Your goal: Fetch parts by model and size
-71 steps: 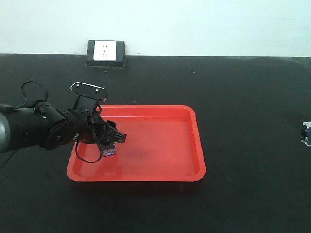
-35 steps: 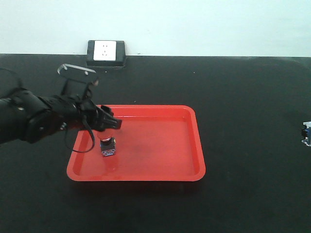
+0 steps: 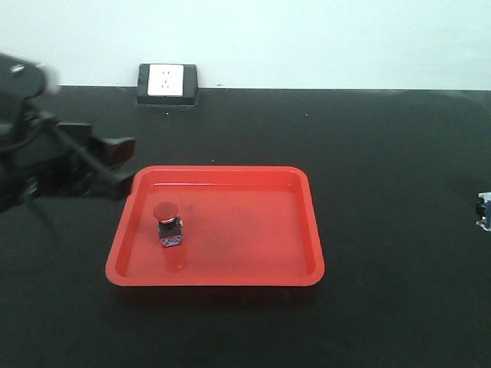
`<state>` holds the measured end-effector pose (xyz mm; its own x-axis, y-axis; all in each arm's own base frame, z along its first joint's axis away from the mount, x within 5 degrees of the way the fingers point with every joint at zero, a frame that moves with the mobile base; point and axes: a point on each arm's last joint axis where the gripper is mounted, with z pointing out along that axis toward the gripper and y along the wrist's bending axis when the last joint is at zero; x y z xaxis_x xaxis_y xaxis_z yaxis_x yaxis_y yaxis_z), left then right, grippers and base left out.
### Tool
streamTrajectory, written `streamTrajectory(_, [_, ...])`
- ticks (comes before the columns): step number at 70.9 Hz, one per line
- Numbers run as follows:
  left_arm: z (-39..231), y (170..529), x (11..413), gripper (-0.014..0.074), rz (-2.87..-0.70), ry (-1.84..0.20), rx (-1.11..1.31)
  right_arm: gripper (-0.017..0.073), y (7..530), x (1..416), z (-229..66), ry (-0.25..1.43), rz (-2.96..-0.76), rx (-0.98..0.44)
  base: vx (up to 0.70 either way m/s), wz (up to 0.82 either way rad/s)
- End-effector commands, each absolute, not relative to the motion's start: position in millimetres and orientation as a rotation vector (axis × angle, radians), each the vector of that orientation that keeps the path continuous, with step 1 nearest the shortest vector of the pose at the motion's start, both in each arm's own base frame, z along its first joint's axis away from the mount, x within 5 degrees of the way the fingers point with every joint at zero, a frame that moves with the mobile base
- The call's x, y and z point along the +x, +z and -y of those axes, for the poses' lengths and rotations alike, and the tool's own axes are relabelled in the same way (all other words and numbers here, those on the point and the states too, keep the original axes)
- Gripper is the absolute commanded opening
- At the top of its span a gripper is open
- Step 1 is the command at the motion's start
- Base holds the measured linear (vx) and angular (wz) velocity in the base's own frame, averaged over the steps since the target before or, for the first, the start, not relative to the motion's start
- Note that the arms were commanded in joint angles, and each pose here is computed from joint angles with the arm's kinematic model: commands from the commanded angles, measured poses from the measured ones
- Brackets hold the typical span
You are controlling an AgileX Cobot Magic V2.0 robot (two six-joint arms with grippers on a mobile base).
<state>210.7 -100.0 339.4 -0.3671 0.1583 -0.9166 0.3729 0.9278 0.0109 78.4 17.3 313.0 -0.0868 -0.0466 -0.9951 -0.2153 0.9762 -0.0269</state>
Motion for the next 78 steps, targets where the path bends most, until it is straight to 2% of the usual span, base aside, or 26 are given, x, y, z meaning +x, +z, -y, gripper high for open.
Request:
streamTrajectory(1, [88.6, 359.0, 179.9, 0.0411, -1.807, -0.284, 0.382, -0.001, 329.6, 79.0, -16.6, 0.135, -1.555, -0.187, 0.0, 0.0])
streamTrajectory(18, [48.5, 342.2, 106.6, 0.0411, -1.69, -0.304, 0.343, -0.001, 329.6, 79.0, -16.6, 0.135, -1.554, -0.187, 0.0, 0.0])
streamTrajectory(38, [18.2, 308.6, 54.5, 0.0411, -1.581, -0.314, 0.296, -0.001, 329.8, 79.0, -16.6, 0.135, -1.553, -0.187, 0.0, 0.0])
streamTrajectory(51, [12.4, 294.9, 43.4, 0.0411, -1.533, -0.325, 0.286, -0.001, 330.0, 79.0, -16.6, 0.135, -1.551, -0.186, 0.0, 0.0])
streamTrajectory(78, [12.6, 295.7, 42.9, 0.0411, -1.517, -0.33, 0.287, -0.001, 332.5, 78.9, -16.5, 0.142, -1.524, -0.177, 0.0, 0.0])
